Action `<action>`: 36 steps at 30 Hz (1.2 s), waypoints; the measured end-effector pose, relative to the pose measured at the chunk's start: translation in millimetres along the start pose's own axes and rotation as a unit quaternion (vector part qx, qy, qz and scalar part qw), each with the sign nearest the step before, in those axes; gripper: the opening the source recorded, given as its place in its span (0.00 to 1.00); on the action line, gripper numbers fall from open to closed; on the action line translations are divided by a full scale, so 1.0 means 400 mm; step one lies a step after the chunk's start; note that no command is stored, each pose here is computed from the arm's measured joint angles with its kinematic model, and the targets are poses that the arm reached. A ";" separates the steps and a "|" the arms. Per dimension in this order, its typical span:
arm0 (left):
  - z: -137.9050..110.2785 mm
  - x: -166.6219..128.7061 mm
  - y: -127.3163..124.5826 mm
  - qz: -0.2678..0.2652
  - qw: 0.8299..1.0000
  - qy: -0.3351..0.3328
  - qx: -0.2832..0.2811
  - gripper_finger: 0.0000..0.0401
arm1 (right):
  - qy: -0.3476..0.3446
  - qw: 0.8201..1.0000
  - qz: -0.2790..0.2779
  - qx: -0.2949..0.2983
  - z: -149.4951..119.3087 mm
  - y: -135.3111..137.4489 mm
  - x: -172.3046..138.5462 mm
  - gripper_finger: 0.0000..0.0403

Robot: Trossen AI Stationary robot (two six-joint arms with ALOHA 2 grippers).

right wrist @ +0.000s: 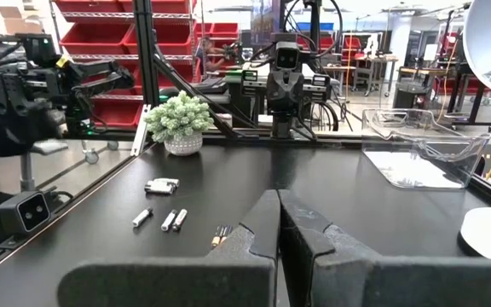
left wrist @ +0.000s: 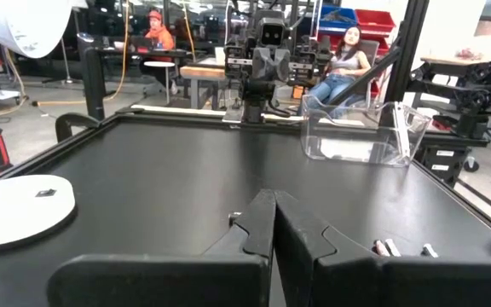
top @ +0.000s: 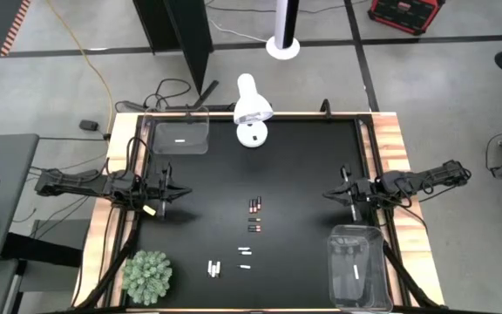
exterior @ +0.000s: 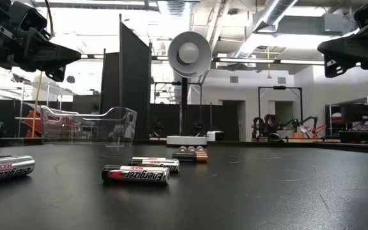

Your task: Sort batteries

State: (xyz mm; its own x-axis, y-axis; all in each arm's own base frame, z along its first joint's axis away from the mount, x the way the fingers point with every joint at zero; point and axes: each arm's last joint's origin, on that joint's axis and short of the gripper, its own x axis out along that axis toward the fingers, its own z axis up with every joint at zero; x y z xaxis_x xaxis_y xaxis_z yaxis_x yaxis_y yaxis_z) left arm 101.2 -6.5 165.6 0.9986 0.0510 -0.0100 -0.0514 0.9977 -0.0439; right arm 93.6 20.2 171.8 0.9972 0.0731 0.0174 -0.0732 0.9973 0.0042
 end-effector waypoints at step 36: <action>0.149 0.192 -0.043 0.027 0.999 -0.002 -0.046 0.17 | -0.055 0.981 -0.022 -0.186 0.026 -0.004 -0.001 0.07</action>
State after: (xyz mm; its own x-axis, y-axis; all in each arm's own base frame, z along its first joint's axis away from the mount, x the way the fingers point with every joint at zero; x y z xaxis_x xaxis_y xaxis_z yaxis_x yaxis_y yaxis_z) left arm 179.3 -17.1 225.1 0.9944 0.1047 -0.0104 -0.1052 0.9853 -0.1345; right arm 93.3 18.5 182.2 0.9900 0.0492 0.1325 0.0013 0.9342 -0.3566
